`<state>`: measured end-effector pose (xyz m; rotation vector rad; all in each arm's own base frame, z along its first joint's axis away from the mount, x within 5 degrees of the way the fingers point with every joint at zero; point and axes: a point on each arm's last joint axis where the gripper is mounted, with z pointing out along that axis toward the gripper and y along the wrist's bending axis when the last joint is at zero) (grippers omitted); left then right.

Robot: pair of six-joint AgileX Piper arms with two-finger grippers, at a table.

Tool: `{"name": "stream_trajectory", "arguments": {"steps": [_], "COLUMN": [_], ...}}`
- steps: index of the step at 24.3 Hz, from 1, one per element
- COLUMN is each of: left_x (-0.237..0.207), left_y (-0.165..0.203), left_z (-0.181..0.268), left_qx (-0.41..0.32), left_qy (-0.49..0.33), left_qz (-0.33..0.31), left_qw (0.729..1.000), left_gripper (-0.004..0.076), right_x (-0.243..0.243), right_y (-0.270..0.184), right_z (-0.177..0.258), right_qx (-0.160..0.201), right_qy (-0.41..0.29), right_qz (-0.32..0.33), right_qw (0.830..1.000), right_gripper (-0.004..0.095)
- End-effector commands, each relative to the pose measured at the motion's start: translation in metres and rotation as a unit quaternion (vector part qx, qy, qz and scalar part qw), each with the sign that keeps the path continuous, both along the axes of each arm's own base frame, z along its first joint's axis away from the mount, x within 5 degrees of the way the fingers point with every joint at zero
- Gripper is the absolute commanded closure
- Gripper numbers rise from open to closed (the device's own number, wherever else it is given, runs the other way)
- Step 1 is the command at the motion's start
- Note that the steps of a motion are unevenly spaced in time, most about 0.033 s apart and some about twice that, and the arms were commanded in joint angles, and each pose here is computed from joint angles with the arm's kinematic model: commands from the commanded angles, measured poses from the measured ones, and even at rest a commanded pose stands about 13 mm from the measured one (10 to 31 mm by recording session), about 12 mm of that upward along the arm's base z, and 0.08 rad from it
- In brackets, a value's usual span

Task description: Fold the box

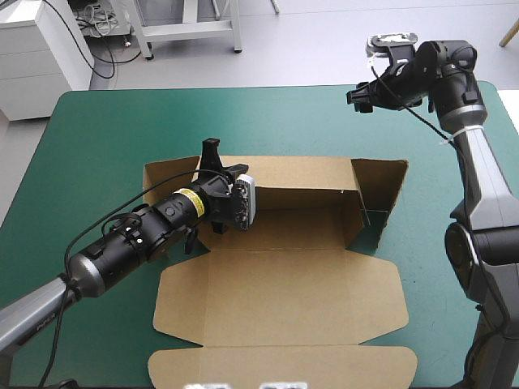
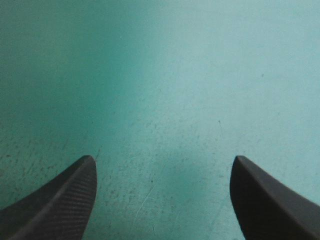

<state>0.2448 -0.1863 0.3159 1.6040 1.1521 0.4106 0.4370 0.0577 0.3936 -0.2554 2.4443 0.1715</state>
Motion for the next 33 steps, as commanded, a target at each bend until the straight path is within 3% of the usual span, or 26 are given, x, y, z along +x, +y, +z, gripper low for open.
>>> {"name": "stream_trajectory", "arguments": {"steps": [1, 10, 17, 27, 33], "left_x": [-0.002, -0.002, -0.002, -0.002, -0.002], "left_y": [0.003, 0.002, 0.002, 0.002, 0.002], "left_z": [0.004, 0.004, 0.005, 0.004, 0.004], "left_qx": [-0.018, -0.031, -0.037, -0.038, -0.037], "left_qy": [0.022, 0.031, 0.033, 0.035, 0.035], "left_qz": [0.016, 0.022, 0.024, 0.025, 0.025], "left_qw": [0.999, 0.999, 0.999, 0.998, 0.998], "left_gripper": [0.0731, 0.0731, 0.0731, 0.0731, 0.0731], "right_x": [-0.011, -0.016, -0.042, -0.075, -0.103], "right_y": [-0.003, -0.001, -0.008, -0.01, -0.006], "right_z": [0.022, -0.006, -0.011, -0.026, -0.008], "right_qx": [0.013, 0.027, -0.01, -0.016, 0.007], "right_qy": [-0.04, 0.019, 0.04, 0.082, 0.036], "right_qz": [-0.004, -0.006, 0.002, 0.019, 0.051], "right_qw": [0.999, 0.999, 0.999, 0.996, 0.998], "right_gripper": [0.0218, 0.0218, 0.0218, 0.0222, 0.0222]}}
